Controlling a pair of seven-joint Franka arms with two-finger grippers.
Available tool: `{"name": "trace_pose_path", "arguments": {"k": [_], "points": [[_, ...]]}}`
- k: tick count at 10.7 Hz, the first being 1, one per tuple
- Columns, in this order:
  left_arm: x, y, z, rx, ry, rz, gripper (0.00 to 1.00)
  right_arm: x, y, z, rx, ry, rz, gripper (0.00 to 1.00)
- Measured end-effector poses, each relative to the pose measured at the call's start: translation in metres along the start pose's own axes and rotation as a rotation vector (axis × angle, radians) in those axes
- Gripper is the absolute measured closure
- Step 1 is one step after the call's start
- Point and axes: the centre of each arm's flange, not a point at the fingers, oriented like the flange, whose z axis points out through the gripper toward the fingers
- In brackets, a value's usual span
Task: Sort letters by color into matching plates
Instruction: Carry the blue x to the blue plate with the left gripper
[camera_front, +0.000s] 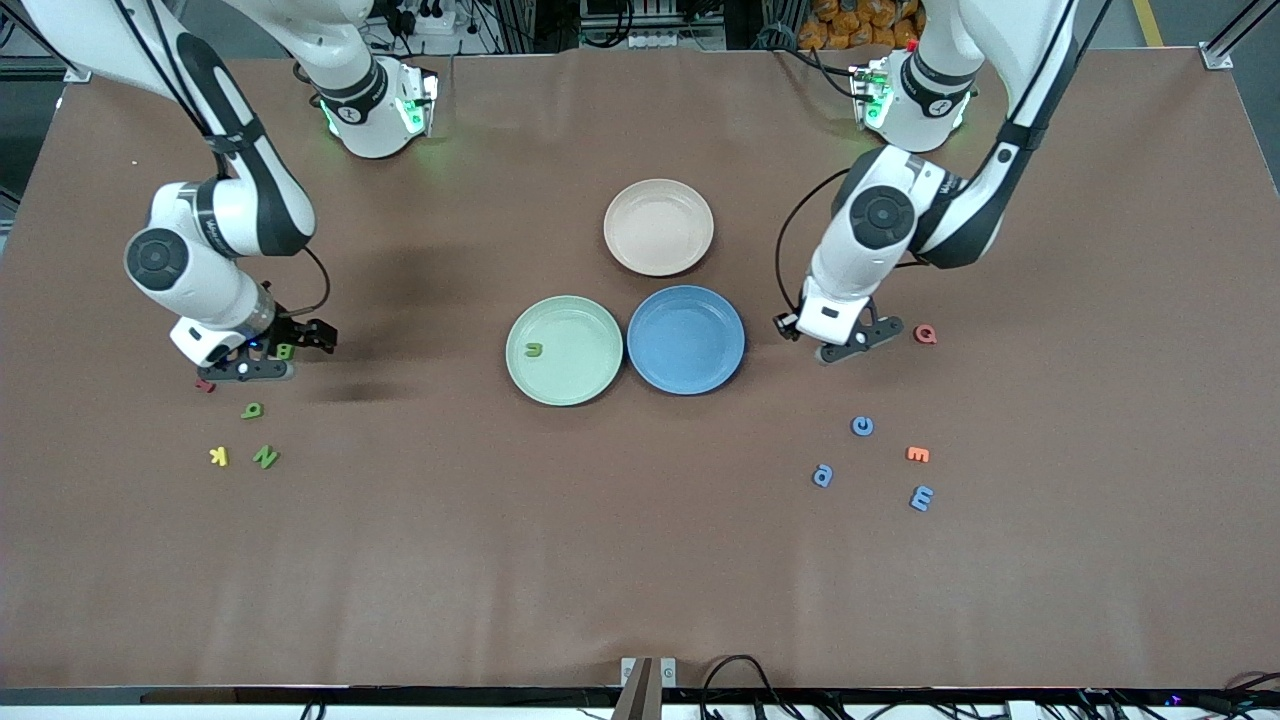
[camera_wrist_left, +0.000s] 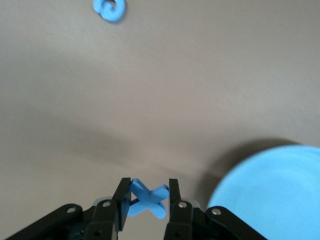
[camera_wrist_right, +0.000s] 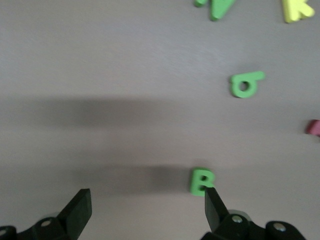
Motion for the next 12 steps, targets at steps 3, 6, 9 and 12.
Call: {"name": "trace_pose_path", "arguments": {"k": [3, 6, 9, 12], "points": [[-0.040, 0.030, -0.005, -0.005, -0.012, 0.009, 0.65, -0.015, 0.038, 0.004, -0.026, 0.016, -0.030, 0.00], [-0.072, 0.051, -0.008, -0.003, -0.015, 0.024, 0.65, -0.024, 0.054, 0.016, -0.028, 0.034, -0.021, 0.00], [-0.081, 0.065, -0.014, -0.017, -0.009, 0.022, 0.65, -0.027, 0.058, 0.039, -0.006, 0.046, -0.008, 0.00], [-0.083, 0.083, -0.014, -0.033, -0.008, -0.004, 0.65, -0.030, 0.060, 0.055, 0.010, 0.038, 0.002, 0.00]]}}
